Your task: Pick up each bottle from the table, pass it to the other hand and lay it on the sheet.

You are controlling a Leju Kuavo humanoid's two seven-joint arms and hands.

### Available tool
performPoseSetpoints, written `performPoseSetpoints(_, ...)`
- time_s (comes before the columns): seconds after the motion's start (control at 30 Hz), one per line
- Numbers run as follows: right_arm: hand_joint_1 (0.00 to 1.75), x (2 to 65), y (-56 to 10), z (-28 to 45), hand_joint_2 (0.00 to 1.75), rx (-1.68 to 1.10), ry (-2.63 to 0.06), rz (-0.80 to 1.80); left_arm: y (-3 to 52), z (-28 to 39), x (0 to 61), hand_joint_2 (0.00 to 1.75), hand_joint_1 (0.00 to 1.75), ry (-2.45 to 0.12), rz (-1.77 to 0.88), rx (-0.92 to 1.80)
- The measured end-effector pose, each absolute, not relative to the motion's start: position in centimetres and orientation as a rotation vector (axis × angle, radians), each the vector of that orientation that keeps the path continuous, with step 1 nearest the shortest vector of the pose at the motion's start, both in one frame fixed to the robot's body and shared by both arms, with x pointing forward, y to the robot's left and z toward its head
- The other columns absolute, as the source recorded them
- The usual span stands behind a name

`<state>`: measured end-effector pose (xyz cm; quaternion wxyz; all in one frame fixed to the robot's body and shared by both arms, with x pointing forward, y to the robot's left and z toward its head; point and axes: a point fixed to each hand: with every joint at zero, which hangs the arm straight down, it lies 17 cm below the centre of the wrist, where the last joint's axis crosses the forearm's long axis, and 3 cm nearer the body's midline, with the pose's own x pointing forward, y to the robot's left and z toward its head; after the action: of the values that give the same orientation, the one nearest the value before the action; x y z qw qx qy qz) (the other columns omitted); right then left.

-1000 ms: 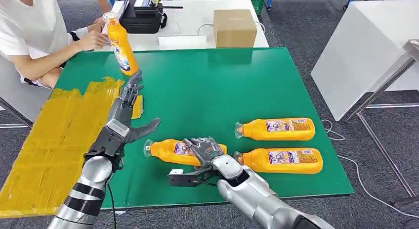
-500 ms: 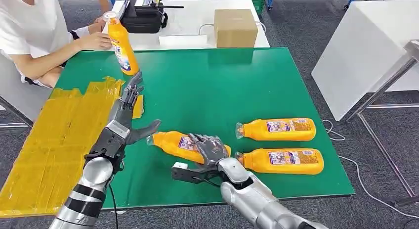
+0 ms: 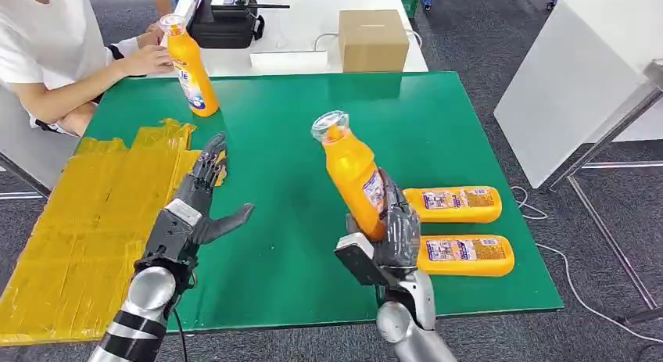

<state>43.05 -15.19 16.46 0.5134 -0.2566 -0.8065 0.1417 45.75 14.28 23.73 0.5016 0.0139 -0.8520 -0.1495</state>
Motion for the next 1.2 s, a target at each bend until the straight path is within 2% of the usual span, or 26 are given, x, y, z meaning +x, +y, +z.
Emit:
performPoseSetpoints(0.2, 1.75, 41.6, -17.3, 19.3, 1.75, -0.629, -2.039, 0.191, 12.2, 21.0, 46.4, 1.75, 0.00, -1.880, -0.378, -0.188)
performPoseSetpoints(0.47, 1.75, 41.3, -17.0, 20.2, 1.75, -0.612, -2.069, 0.156, 9.5, 19.9, 46.2, 1.75, 0.00, -1.781, -0.393, -0.423)
performPoseSetpoints(0.97, 1.75, 41.4, -10.3, 21.1, 1.75, -0.464, -2.138, 0.318, 7.7, 19.5, 45.3, 1.75, 0.00, -1.752, -0.423, -0.511)
performPoseSetpoints(1.2, 1.75, 41.4, -10.1, 21.0, 1.75, -0.456, -2.135, 0.327, 7.7, 19.5, 45.3, 1.75, 0.00, -1.753, -0.424, -0.512)
